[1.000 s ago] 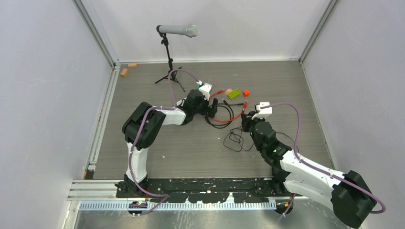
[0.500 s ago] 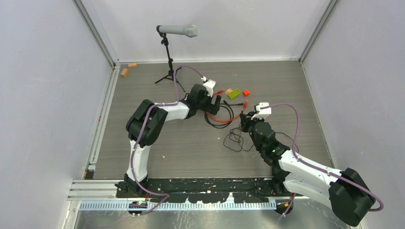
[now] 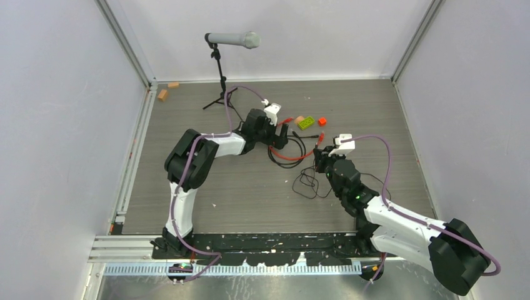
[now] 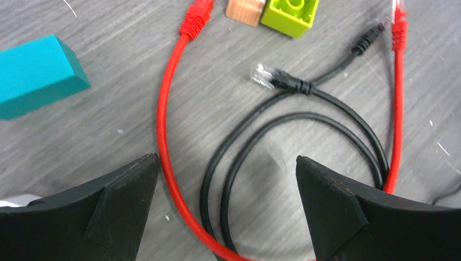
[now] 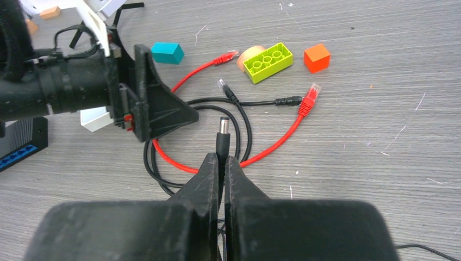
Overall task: Insert the plug into the switch port
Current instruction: Insert the power into the switch port.
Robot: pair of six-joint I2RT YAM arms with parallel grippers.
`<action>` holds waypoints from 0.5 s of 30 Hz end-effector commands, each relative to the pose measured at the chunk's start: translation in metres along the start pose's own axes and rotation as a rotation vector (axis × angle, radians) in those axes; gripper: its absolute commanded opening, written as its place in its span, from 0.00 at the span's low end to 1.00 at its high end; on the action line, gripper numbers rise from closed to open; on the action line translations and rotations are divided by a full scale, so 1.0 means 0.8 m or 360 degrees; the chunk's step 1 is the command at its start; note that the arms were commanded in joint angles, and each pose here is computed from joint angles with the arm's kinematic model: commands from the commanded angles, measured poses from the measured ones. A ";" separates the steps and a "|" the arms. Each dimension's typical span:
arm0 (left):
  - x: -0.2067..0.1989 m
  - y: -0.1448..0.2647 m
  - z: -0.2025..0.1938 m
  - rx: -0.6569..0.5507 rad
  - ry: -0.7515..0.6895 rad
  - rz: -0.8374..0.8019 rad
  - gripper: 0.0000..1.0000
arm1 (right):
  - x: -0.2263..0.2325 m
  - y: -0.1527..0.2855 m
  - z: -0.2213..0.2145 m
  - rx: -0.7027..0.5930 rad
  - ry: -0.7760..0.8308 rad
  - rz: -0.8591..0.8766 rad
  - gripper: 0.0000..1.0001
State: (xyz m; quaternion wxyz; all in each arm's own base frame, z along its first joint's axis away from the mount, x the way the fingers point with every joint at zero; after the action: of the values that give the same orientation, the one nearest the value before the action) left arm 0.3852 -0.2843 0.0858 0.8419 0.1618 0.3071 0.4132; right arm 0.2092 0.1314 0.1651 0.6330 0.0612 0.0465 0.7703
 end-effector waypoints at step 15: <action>-0.056 0.144 0.012 -0.0247 -0.0161 -0.0017 1.00 | 0.008 -0.002 0.039 -0.0078 -0.0037 0.0063 0.01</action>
State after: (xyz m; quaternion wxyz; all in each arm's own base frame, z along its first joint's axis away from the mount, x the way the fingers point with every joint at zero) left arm 0.3013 -0.2614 0.1367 0.8666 0.1521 0.2628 0.3960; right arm 0.2095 0.1339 0.1591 0.6234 0.0664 0.0625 0.7766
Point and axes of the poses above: each gripper's point midway between its finger pads, its own y axis back along the fingers, its own x axis along the line the jaws close on, z = x × y, the point moved 9 cm from there along y, back along the fingers, and after that the axes turned 13 degrees about y, right-handed, at the moved point
